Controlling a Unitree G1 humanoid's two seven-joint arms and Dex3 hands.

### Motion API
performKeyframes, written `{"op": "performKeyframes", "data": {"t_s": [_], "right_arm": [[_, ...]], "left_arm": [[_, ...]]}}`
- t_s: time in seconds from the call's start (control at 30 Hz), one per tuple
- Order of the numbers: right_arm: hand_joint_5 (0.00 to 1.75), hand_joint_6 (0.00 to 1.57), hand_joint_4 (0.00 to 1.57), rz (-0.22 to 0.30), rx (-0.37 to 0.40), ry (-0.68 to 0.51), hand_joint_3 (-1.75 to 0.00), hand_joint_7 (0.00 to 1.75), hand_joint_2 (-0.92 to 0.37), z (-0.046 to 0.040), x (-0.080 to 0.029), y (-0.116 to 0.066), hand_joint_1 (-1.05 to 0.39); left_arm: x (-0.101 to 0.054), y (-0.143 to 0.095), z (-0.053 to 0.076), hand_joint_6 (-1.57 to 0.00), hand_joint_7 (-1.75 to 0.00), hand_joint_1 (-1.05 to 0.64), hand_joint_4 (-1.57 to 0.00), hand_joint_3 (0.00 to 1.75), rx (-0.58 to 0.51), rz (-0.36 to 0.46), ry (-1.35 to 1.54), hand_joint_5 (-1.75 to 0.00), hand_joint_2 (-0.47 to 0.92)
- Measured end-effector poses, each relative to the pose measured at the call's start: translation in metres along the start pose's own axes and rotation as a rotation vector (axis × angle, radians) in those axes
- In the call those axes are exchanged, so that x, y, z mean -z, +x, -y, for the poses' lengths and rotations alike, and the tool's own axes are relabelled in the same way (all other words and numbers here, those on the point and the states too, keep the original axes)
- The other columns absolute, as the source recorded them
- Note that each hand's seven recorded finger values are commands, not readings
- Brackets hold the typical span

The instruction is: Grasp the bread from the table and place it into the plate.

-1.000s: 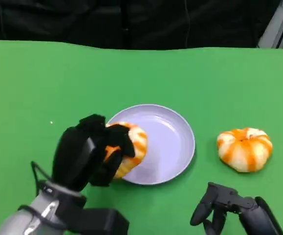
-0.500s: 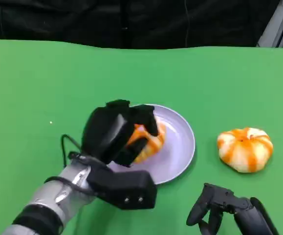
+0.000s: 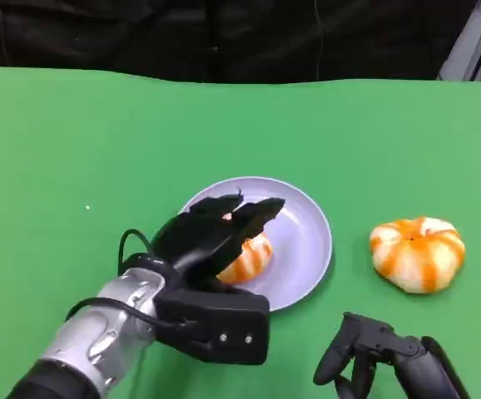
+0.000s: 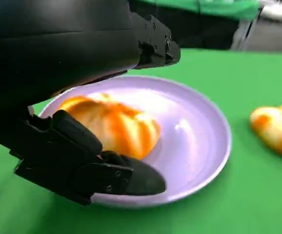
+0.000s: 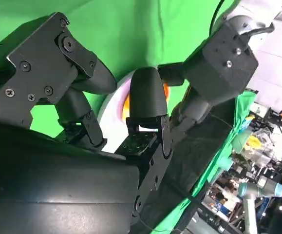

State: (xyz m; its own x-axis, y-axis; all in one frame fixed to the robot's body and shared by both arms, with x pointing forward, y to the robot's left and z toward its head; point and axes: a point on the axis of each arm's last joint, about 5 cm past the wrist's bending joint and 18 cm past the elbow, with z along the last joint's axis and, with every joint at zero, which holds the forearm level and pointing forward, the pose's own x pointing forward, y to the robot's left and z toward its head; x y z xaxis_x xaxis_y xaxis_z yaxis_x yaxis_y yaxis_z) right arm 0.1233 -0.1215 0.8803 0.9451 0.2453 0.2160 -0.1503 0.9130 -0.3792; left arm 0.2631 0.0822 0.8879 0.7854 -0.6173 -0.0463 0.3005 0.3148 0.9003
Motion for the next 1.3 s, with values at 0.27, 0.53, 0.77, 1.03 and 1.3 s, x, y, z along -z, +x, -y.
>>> {"op": "performKeyframes", "data": {"t_s": [0.27, 0.53, 0.77, 1.03, 1.3], "right_arm": [[1.75, 0.74, 0.78, 0.000, -0.002, 0.002, -1.39, 1.34, -0.32, -0.0012, -0.002, 0.000, -0.02], [1.75, 0.75, 0.81, 0.007, -0.002, 0.007, -1.41, 1.36, -0.30, -0.0002, -0.006, 0.001, -0.01], [1.75, 0.75, 0.80, 0.010, -0.003, 0.004, -1.40, 1.37, -0.31, 0.0024, -0.008, 0.000, 0.01], [1.74, 0.74, 0.78, 0.010, -0.004, 0.008, -1.37, 1.37, -0.32, 0.0034, -0.008, -0.001, 0.00], [1.74, 0.76, 0.80, 0.008, 0.002, 0.001, -1.39, 1.36, -0.31, 0.0064, -0.007, -0.001, 0.00]], "left_arm": [[0.001, -0.018, -0.021, -0.05, -0.02, -0.75, 0.00, 0.54, -0.053, 0.045, 0.004, 0.00, 0.92], [0.024, -0.065, -0.021, -0.19, -0.07, -0.62, -0.14, 0.42, -0.194, 0.064, -0.021, -0.09, 0.92], [0.030, -0.096, -0.009, -0.42, -0.13, -0.47, -0.38, 0.28, -0.301, 0.118, -0.103, -0.26, 0.92], [0.040, -0.125, -0.001, -0.86, -0.18, -0.26, -0.82, 0.16, -0.407, 0.109, -0.247, -0.50, 0.92], [0.032, -0.140, 0.013, -0.95, -1.14, 0.05, -0.89, 1.49, -0.560, 0.070, -0.402, -1.65, 0.26]]}}
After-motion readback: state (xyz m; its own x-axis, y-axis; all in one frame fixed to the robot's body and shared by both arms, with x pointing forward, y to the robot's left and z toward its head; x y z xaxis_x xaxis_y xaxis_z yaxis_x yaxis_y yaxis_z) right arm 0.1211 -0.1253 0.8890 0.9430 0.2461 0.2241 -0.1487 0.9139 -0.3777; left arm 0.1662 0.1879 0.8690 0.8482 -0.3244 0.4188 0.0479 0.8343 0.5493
